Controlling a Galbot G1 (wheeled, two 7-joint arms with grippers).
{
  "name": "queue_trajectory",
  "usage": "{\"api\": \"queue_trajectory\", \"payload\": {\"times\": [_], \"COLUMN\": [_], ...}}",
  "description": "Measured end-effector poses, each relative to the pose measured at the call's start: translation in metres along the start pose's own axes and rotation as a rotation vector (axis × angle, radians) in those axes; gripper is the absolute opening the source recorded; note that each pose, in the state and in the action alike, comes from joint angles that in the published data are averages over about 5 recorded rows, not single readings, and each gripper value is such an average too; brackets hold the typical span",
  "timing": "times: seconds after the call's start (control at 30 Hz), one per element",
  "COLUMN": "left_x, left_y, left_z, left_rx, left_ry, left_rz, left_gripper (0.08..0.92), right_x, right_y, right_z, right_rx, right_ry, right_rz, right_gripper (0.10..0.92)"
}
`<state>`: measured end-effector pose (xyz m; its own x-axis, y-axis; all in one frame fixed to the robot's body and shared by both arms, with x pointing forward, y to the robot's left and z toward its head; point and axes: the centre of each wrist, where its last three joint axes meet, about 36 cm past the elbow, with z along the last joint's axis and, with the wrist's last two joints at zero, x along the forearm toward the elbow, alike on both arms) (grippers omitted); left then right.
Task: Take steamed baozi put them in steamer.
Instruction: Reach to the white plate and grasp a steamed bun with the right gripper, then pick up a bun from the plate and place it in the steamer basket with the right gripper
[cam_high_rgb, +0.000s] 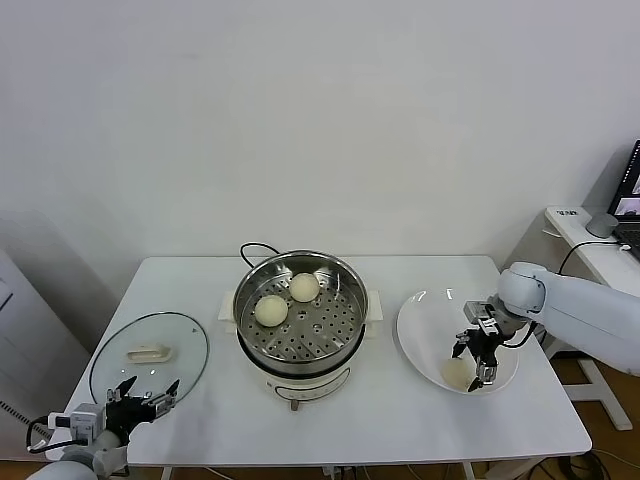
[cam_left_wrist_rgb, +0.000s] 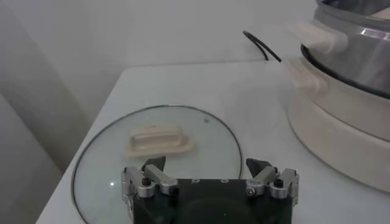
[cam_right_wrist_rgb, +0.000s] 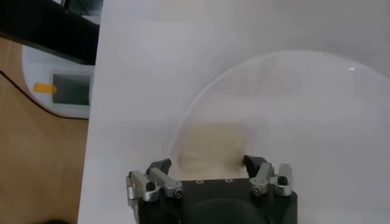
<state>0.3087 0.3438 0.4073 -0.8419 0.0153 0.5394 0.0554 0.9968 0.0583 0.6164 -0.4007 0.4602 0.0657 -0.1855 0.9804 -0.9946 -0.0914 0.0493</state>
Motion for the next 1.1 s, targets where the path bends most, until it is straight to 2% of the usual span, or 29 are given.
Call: {"api": "queue_trajectory", "payload": {"times": [0.23,0.57,0.83,1.1], "left_x": [0.001,0.000,-0.001,-0.002], "left_y": [-0.001,-0.001,-0.001,-0.001], "left_z": [0.000,-0.001,-0.002,-0.002], "left_rx": [-0.001,0.000,-0.004,-0.009], "left_ry": [-0.001,-0.002,-0.002,-0.001], "left_rz": [0.002,0.001,0.002,0.004], "left_gripper": [0.823,0.823,0.823,0.823], "right_x": [-0.003,0.009,0.076,0.164], "right_y": [0.001,0.001,-0.023,-0.050], "right_z": [0.006,0.006,-0.025,-0.088], "right_rx": [-0.030,-0.031,0.062,0.280], "right_ry": [-0.010,-0.024,-0.041,-0.083], "right_rz": [0.003,0.005,0.088,0.229], "right_gripper": [0.522,0.474,0.475,0.475]}}
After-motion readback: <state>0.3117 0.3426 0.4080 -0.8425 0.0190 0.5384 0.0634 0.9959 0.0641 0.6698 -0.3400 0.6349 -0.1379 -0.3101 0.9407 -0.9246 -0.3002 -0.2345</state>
